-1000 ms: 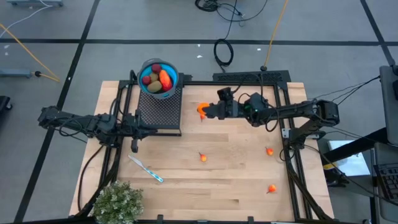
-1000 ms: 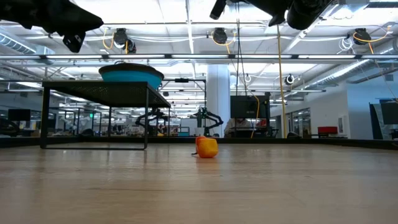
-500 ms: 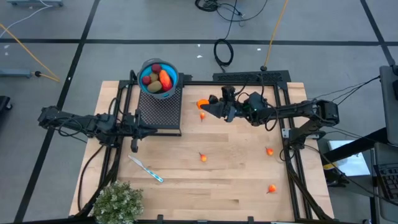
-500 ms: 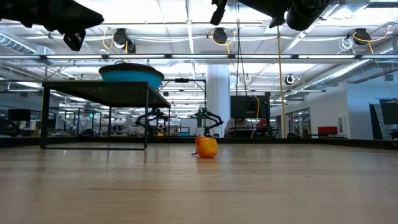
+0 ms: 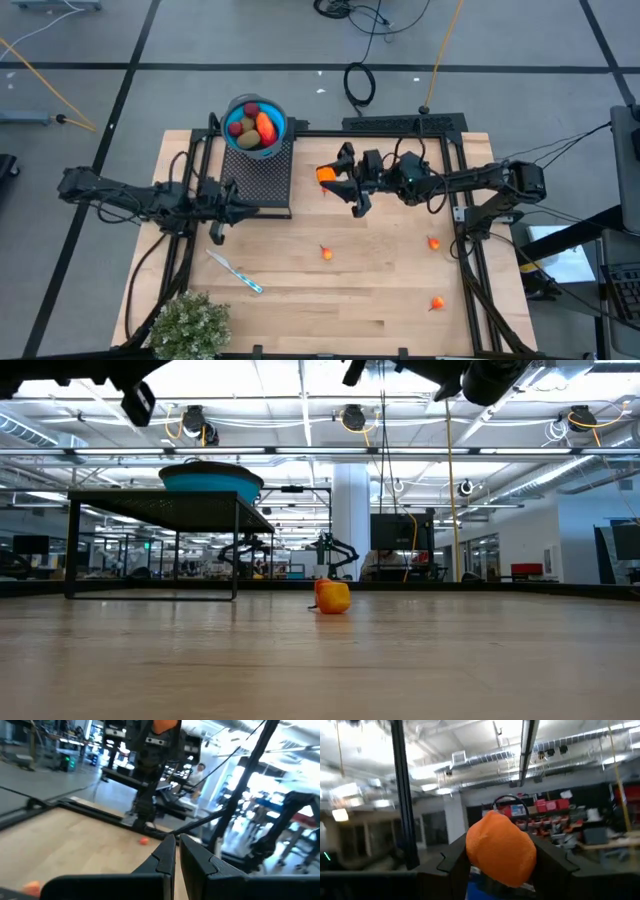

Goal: Pick & Place Fruit
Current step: Put the orange into the blue strainer bowl on the shelf

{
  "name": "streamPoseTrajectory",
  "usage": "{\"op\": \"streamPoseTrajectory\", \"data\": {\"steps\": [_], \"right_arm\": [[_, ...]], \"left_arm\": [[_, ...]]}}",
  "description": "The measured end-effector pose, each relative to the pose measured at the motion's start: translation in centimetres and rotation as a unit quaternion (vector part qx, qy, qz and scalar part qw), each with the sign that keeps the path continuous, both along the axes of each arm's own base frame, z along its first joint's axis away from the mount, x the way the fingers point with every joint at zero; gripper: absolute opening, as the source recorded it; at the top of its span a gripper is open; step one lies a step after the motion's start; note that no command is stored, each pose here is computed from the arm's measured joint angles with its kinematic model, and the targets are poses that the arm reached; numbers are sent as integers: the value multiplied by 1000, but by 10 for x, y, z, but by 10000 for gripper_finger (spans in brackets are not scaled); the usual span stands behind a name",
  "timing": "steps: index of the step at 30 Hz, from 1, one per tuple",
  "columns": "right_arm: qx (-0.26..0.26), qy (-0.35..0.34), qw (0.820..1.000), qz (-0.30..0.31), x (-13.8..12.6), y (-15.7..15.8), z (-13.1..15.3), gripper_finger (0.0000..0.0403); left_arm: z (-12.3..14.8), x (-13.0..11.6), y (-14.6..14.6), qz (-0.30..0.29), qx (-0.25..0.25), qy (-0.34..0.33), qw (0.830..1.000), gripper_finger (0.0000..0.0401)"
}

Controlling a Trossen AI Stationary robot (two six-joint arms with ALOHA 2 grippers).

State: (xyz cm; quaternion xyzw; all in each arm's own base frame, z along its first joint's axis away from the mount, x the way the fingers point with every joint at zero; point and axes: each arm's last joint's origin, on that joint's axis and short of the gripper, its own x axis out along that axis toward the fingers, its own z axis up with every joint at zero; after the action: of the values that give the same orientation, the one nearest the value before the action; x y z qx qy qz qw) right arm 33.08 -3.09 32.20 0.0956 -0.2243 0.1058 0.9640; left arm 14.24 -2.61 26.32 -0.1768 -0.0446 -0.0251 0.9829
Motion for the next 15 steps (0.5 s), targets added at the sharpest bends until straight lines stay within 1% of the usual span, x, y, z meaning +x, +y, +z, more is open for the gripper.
{"op": "streamPoseTrajectory", "data": {"steps": [4,7,9,12,15], "right_arm": [[-75,25,996,-28,4,6,-7,162],[-115,64,991,-38,7,8,-15,162],[-131,93,986,-38,9,10,-22,162],[-147,131,980,-35,11,12,-30,162],[-155,150,976,-29,12,16,-34,162]], "left_arm": [[-1,14,-4,-17,-32,-12,999,24],[-2,25,-6,-20,-56,-29,998,24],[-2,33,-8,-23,-66,-38,997,24],[-1,43,-12,-25,-67,-45,996,24],[2,56,-15,-26,-68,-42,996,32]]}}
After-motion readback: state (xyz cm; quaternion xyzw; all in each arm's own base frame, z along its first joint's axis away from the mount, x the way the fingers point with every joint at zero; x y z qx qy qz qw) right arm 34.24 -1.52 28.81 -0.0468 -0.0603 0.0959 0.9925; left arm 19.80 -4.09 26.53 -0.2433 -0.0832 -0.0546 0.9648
